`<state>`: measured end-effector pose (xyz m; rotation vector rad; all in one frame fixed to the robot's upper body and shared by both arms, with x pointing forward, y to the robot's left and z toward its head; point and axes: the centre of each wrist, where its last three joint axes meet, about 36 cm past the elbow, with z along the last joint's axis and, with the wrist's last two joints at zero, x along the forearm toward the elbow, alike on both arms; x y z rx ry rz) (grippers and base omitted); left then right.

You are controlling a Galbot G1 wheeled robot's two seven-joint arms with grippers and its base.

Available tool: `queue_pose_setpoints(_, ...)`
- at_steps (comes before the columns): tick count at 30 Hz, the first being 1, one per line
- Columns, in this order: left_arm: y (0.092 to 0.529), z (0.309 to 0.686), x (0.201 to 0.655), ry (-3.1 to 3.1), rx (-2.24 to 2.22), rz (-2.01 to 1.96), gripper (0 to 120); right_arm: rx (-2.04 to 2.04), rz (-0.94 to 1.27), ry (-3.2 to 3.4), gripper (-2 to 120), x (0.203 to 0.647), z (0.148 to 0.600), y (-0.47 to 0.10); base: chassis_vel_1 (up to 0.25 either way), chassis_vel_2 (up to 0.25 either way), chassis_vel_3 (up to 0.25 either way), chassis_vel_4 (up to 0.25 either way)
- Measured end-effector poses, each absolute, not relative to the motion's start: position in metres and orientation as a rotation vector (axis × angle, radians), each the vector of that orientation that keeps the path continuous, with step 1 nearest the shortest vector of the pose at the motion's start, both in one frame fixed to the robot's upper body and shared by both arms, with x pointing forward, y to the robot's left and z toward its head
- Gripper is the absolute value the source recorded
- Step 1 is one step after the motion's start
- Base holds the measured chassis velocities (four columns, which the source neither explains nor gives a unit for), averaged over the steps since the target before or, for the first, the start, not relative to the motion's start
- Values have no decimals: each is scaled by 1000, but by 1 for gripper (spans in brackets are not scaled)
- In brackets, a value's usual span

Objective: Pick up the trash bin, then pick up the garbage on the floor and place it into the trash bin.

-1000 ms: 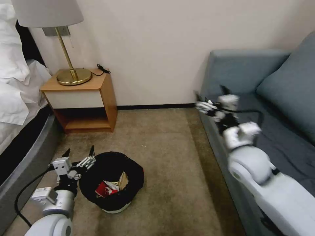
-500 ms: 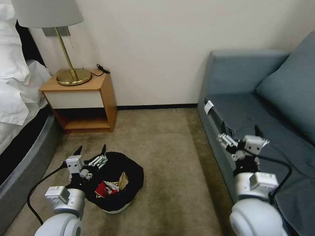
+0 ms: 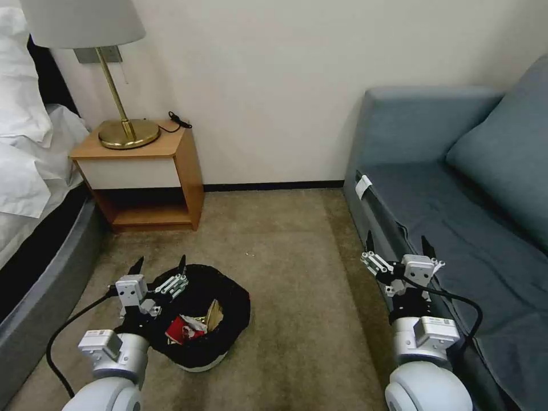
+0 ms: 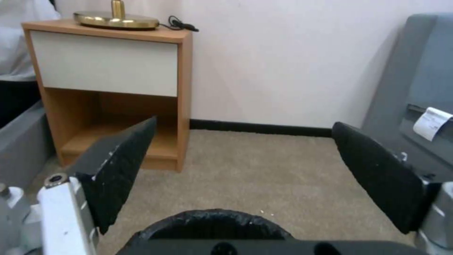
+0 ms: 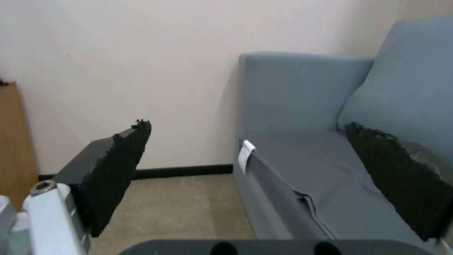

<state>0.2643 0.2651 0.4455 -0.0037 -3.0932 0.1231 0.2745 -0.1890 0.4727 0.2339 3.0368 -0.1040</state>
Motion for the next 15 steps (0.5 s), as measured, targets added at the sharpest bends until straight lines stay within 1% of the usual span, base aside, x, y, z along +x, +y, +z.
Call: queue_pose_setpoints(15, 263, 444, 263, -3088, -3, 128, 100, 232, -114, 3043, 100, 271, 467, -188, 0, 0, 0, 0)
